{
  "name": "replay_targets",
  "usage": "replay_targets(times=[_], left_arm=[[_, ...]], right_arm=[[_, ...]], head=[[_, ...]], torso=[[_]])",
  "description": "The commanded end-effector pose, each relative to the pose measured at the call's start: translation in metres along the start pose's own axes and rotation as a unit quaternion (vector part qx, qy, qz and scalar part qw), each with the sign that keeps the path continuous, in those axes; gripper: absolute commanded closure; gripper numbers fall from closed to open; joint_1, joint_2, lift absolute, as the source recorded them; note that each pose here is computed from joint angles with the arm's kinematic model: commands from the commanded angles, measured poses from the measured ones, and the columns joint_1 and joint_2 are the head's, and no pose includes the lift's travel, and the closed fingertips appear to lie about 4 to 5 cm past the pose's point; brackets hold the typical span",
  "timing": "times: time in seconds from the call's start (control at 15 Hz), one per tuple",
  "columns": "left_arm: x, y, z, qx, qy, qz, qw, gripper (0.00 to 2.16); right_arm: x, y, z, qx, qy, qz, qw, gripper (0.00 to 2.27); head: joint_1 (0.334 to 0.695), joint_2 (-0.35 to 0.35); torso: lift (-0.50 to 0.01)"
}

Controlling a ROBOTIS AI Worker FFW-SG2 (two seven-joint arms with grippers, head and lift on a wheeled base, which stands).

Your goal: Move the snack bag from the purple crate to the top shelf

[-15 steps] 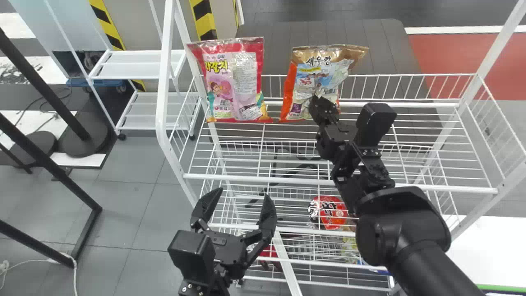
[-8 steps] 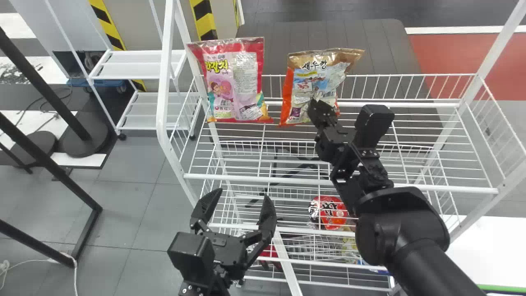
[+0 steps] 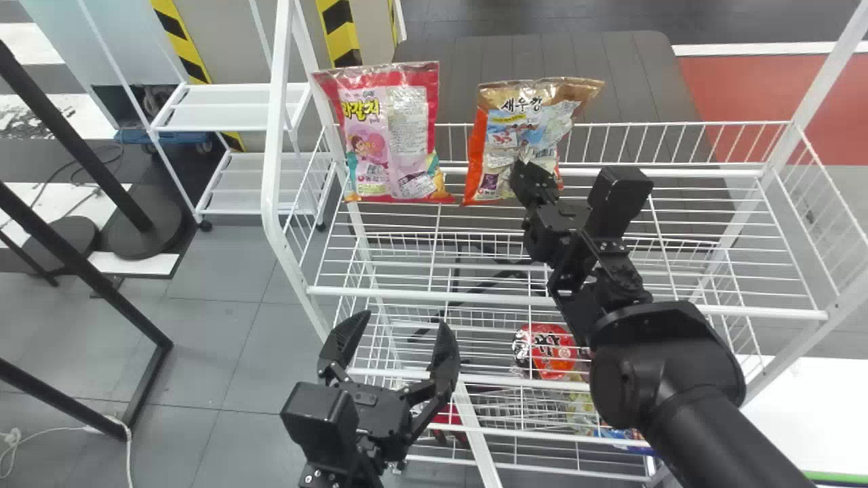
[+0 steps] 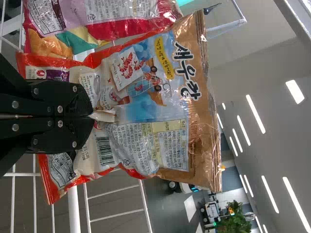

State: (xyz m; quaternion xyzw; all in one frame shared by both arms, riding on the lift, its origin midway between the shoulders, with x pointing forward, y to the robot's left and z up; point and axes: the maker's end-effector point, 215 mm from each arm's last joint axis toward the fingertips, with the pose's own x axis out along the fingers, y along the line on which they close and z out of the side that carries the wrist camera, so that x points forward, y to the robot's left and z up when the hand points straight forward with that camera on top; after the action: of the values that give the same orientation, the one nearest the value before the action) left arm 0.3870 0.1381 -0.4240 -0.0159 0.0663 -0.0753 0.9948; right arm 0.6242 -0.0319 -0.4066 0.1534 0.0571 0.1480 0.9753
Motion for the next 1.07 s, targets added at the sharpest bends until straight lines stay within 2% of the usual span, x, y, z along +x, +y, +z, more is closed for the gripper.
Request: replay_targets(times=[0.0,0.13,0.27,0.4,0.6,0.67,0.73,0.8,1.0], left_arm=[[0.0005,-0.0002,0.0013,-0.001,-0.001,0.000,1.0000,0.10],[-0.0002,-0.0002,-0.0002,-0.001,0.000,0.000,1.0000,0.10],[-0.0002,-0.0002,-0.0002,-0.001,0.000,0.000,1.0000,0.10],[0.0000,-0.0003,0.0006,-0.001,-0.001,0.000,1.0000,0.10],[-0.0002,-0.0011,0.0005,-0.001,0.000,0.000,1.0000,0.10],[-0.0007,-0.0013,-0.0001,0.000,0.000,-0.001,1.0000,0.10],[-0.0007,-0.0010,-0.0001,0.000,0.000,0.000,1.0000,0.10],[-0.0007,-0.0010,-0.0001,0.000,0.000,0.000,1.0000,0.10],[-0.0007,0.0000,0.0000,0.000,0.000,0.002,1.0000,0.10]], right_arm=[[0.0014,0.0001,0.0005,-0.001,0.001,0.000,1.000,1.94],[0.0032,-0.0001,-0.0025,-0.003,0.009,0.000,1.000,1.93],[0.0042,0.0009,-0.0017,-0.003,0.009,0.001,1.000,1.75],[0.0052,0.0019,-0.0010,-0.004,0.009,0.003,1.000,1.45],[0.0061,0.0025,-0.0010,-0.008,0.011,0.003,1.000,1.40],[0.0069,0.0025,-0.0015,-0.009,0.013,0.003,1.000,1.05],[0.0069,0.0032,-0.0028,-0.010,0.015,0.004,1.000,0.59],[0.0067,0.0050,-0.0038,-0.011,0.016,0.005,1.000,0.35],[0.0065,0.0058,-0.0082,-0.013,0.022,0.005,1.000,0.14]], head=[[0.695,0.116],[0.695,0.115],[0.695,0.116],[0.695,0.117],[0.695,0.118],[0.695,0.119],[0.695,0.118],[0.695,0.118],[0.695,0.123]], torso=[[0.000],[0.000],[0.000],[0.000],[0.000],[0.000],[0.000],[0.000],[0.000]])
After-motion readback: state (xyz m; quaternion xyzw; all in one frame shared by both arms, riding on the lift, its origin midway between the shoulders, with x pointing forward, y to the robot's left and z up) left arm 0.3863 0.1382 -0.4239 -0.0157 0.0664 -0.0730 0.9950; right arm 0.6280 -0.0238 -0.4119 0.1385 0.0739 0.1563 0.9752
